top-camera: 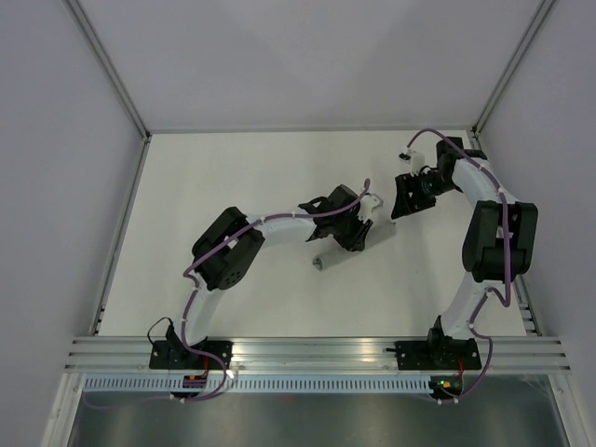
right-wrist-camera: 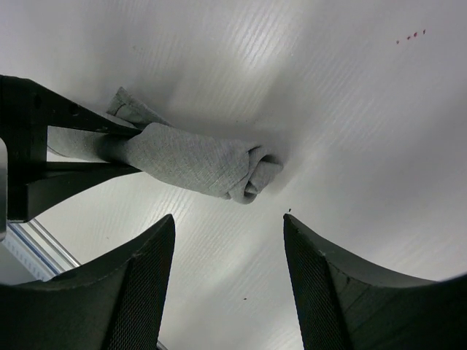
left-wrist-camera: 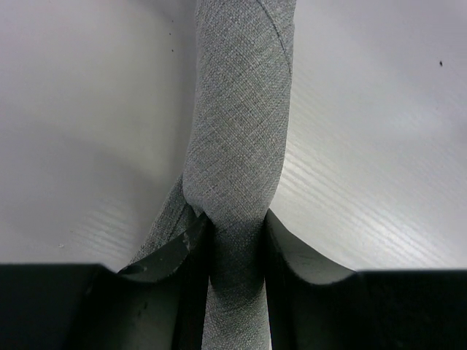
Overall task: Fold the napkin, place the utensils inside, and roll it up
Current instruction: Roll the napkin with the utensil
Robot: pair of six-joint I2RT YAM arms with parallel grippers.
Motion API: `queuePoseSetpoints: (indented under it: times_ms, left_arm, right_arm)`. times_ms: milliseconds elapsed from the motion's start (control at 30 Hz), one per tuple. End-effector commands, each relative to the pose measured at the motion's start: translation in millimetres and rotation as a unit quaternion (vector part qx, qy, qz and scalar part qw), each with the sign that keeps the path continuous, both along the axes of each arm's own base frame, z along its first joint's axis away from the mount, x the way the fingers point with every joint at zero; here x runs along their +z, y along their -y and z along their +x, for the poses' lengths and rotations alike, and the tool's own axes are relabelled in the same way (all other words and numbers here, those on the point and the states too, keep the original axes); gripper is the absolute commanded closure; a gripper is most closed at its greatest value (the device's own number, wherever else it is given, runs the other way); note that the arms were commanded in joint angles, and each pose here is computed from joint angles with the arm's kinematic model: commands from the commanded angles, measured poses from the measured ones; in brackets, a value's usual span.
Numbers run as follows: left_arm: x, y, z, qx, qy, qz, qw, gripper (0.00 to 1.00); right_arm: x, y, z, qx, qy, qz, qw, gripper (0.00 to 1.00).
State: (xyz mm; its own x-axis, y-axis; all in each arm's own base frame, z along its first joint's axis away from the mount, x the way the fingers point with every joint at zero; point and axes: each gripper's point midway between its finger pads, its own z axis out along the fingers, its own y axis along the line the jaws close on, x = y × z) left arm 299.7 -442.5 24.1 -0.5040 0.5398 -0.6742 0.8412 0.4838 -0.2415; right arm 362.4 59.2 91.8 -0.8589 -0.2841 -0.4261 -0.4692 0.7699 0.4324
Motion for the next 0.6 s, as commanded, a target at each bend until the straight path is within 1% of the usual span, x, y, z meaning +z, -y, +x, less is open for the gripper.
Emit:
queuePoseSetpoints:
  times_ms: [0, 267, 400, 567]
  left_arm:
    - [-37, -5, -9, 0.078, -0.07, 0.032, 0.994, 0.62]
    - [-39, 17, -7, 0.152, -0.105, -0.002, 0.983, 0.61]
    - [-40, 32, -7, 0.172, -0.104, -0.011, 0.98, 0.61]
    - [-36, 47, -6, 0.198, -0.125, -0.038, 0.971, 0.6]
  right_arm:
    - [6, 4, -6, -0.047, -0.019, -0.015, 0.999, 0.33]
    - [-15, 1, -15, -0.099, -0.07, -0.006, 0.993, 0.33]
    - [-24, -1, -13, -0.122, -0.088, 0.001, 0.989, 0.33]
    - [-36, -4, -12, -0.151, -0.104, 0.006, 0.983, 0.33]
